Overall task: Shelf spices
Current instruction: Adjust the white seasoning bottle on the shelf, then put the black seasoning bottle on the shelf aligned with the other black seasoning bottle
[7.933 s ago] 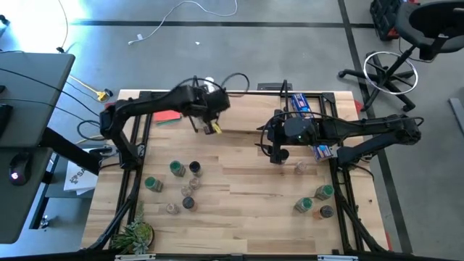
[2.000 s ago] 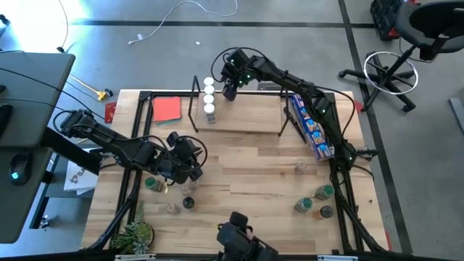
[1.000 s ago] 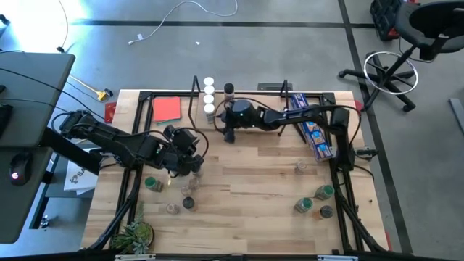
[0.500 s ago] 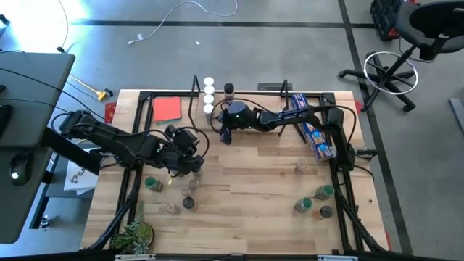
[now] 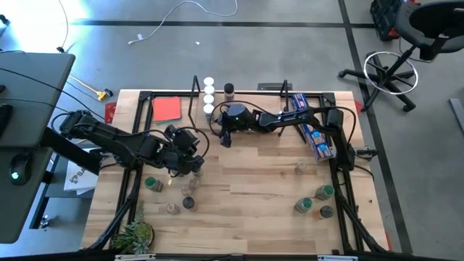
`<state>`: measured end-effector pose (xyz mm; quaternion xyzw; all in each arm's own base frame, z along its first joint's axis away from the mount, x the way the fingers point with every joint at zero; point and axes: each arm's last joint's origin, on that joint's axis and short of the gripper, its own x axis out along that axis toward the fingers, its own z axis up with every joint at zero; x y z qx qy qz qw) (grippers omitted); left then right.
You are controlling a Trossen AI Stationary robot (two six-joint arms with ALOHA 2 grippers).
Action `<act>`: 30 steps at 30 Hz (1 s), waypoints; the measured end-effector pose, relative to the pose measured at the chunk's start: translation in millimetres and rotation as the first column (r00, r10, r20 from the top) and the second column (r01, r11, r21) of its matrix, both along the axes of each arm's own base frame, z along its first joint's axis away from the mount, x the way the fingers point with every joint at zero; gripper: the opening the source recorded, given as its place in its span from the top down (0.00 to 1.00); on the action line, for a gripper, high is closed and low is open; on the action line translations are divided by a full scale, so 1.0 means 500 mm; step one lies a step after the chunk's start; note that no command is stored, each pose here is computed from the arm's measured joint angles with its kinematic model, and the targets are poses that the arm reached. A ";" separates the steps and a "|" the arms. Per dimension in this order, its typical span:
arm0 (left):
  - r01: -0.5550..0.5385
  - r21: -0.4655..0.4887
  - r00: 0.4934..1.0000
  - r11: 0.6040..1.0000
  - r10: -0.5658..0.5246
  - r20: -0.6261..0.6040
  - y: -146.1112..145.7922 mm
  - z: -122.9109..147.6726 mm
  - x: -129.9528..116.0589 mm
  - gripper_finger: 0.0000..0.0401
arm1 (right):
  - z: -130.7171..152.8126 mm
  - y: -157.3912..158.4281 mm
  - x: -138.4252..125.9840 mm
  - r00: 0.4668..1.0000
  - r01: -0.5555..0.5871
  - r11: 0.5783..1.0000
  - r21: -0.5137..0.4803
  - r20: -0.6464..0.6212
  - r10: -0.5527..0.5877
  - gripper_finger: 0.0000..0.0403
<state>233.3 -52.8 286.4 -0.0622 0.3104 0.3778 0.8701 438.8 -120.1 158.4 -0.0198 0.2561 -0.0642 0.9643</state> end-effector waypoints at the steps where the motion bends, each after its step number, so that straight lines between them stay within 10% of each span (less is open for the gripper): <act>1: 0.001 0.001 1.000 1.000 -0.001 -0.001 0.000 0.000 0.000 0.87 | 0.001 0.001 0.001 1.000 -0.016 1.000 -0.004 0.006 0.016 0.34; 20: 0.004 0.004 1.000 1.000 -0.004 -0.003 0.000 0.000 0.000 0.87 | 0.038 0.007 0.011 0.987 -0.047 0.997 -0.056 0.152 0.055 0.34; 30: 0.098 -0.043 0.994 0.994 -0.100 -0.046 -0.032 -0.004 -0.011 0.87 | 0.214 0.167 -0.070 0.977 -0.213 0.945 -0.247 -0.041 0.210 0.34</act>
